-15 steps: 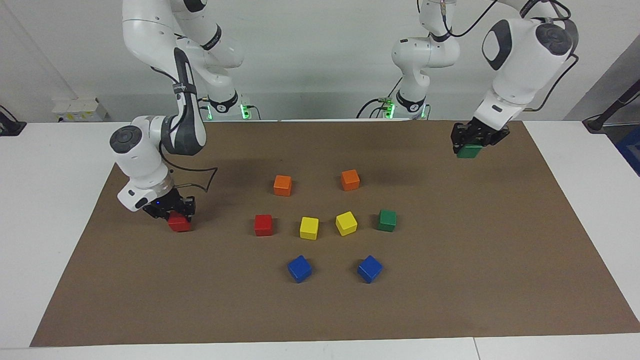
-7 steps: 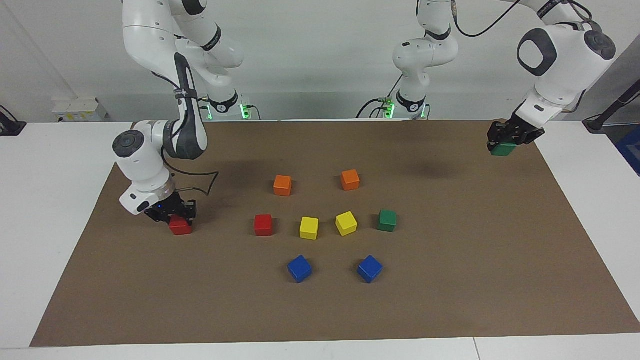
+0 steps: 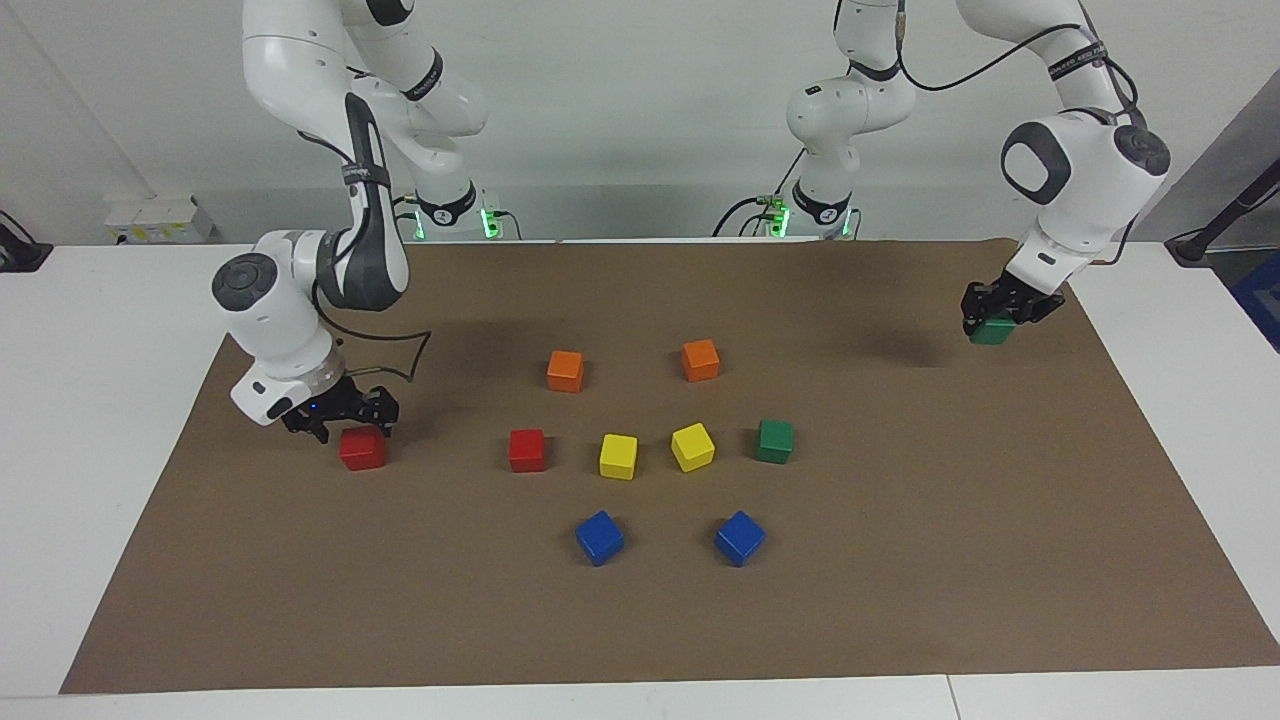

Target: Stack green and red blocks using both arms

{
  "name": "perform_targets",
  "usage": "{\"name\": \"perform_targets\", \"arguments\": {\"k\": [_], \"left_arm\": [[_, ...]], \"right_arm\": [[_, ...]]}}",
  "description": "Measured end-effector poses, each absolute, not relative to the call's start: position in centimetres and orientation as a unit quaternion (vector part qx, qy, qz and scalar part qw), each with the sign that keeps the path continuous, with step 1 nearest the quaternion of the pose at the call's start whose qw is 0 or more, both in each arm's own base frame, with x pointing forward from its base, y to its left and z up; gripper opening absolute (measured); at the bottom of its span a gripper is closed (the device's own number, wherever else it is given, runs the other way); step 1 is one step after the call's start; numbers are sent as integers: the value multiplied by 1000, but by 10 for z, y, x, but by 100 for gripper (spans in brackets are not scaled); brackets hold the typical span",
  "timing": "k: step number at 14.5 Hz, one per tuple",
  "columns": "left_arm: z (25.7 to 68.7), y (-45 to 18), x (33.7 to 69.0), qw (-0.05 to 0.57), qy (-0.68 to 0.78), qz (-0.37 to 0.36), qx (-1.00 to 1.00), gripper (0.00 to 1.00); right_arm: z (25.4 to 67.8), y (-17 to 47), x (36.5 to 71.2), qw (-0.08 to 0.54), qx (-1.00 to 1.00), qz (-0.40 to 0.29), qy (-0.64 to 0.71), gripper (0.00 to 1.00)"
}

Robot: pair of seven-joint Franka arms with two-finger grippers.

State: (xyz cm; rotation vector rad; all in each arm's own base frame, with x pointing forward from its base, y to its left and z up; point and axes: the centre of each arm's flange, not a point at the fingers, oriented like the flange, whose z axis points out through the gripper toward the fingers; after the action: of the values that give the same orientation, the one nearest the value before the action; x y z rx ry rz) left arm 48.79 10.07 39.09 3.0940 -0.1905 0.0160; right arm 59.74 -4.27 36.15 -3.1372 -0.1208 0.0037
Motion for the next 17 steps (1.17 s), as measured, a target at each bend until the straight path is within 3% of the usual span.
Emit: {"name": "perform_targets", "arguments": {"k": [4,6,10,14,17], "left_arm": [[348,97,498,18,-66,8,998,55],[333,99,503,16,-66,14,998,55],[315,100,504,18,-64,6,998,55],[305,102,504,21,-51,-3,998,55],[300,103,504,21,-44,-7,999,55]], "right_arm": [[468,21,618,0,-1000,6,3,100],[491,75,627,2,-1000,-10,18,100],[462,163,650,0,-999,-27,39,100],[415,191,674,12,-998,-50,29,100],[390,213,673,15,-999,-50,14,100]]}}
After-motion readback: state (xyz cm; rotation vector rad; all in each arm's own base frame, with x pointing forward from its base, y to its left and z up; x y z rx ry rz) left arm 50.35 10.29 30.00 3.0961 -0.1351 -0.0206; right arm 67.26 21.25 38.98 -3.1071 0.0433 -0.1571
